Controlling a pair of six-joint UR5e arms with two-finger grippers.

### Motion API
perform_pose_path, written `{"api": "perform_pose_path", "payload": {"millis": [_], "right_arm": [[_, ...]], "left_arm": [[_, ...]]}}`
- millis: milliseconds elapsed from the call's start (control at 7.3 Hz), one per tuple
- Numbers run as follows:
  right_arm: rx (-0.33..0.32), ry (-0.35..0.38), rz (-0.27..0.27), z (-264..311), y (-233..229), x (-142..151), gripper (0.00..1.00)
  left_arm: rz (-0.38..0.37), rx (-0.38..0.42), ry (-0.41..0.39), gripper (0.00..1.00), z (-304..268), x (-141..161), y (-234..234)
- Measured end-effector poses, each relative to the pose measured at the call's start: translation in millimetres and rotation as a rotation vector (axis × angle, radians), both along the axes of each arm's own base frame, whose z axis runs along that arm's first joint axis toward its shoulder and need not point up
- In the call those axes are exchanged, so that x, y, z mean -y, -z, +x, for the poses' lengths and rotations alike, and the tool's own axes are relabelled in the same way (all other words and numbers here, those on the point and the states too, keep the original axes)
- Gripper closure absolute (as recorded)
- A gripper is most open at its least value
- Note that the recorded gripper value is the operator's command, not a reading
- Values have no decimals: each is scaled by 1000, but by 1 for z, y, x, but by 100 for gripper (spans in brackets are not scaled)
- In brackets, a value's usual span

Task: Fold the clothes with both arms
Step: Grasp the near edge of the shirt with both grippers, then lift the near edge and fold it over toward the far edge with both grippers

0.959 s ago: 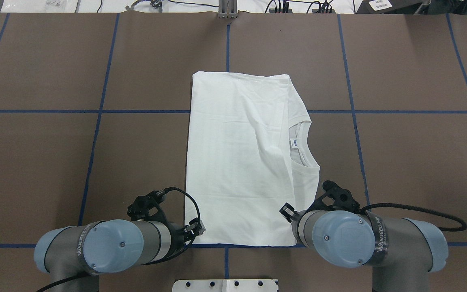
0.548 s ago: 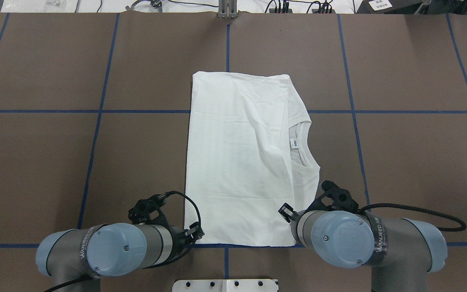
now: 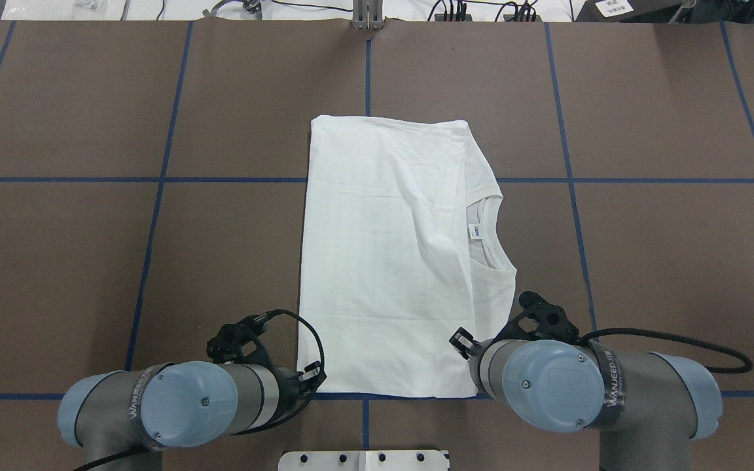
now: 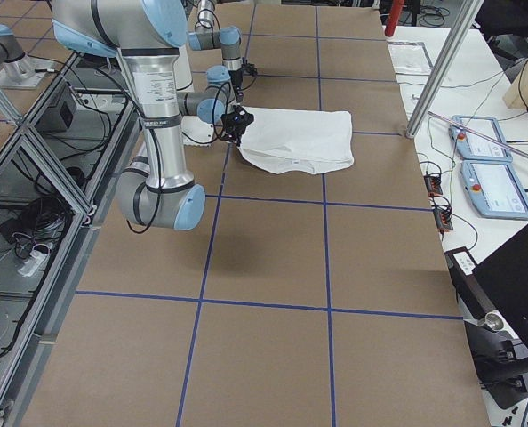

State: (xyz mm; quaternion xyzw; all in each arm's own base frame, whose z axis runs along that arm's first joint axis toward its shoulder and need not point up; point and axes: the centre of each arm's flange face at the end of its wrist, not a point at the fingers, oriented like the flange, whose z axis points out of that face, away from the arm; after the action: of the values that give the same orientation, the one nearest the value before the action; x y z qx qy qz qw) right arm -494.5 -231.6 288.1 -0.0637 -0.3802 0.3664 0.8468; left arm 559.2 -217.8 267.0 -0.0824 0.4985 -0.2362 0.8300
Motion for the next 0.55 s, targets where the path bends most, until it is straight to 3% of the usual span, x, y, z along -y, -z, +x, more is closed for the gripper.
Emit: {"api": "perform_pose_path", "payload": {"millis": [548], "right_arm": [[52,4,8,19,20,-6,100]], "left_arm": [[-17,-117,17,100,-65,-10,65]]}}
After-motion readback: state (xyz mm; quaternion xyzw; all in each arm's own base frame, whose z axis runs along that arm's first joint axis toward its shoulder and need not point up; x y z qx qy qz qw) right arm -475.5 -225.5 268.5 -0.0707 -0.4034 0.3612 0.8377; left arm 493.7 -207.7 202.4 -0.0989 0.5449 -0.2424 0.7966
